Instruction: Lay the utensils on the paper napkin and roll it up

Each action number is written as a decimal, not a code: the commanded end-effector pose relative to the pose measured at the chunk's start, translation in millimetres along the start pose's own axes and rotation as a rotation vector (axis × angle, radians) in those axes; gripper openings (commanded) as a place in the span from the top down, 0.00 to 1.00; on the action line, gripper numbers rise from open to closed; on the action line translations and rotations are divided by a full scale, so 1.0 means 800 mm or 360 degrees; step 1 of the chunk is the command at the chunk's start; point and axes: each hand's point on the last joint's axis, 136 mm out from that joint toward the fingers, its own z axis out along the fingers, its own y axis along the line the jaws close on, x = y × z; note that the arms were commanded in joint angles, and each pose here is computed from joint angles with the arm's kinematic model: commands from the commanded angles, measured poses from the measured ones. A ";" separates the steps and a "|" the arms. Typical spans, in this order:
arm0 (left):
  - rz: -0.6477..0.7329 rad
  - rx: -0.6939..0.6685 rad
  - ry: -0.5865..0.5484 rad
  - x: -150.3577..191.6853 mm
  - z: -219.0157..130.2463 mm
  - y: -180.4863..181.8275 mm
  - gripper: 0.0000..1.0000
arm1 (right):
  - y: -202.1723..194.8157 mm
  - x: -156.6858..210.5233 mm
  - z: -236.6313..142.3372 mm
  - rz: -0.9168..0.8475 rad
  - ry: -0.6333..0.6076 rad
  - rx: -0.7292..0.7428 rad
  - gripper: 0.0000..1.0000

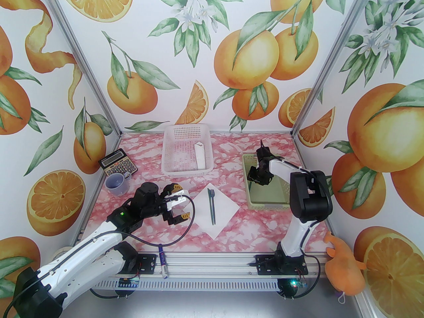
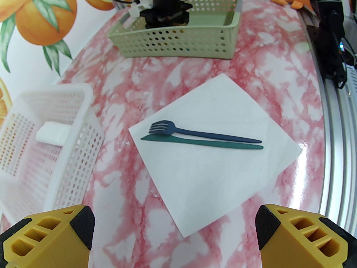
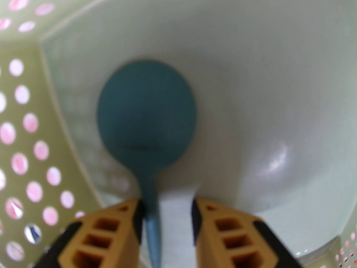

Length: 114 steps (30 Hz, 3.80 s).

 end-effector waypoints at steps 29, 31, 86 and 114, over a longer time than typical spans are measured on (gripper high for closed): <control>0.0043 0.0041 -0.0002 -0.001 0.001 -0.006 0.00 | 0.000 0.008 0.011 -0.0140 0.0028 0.0163 0.90; 0.0046 0.0039 -0.0004 -0.002 0.000 -0.005 0.00 | 0.001 0.006 0.006 -0.0145 0.0011 0.0165 0.91; 0.0060 0.0046 -0.0016 -0.004 0.000 -0.007 0.00 | 0.062 0.030 -0.192 -0.0290 -0.0383 -0.0080 0.89; 0.0073 0.0052 -0.0037 -0.008 -0.003 -0.009 0.00 | 0.196 0.191 -0.156 -0.0553 -0.0182 -0.0380 0.88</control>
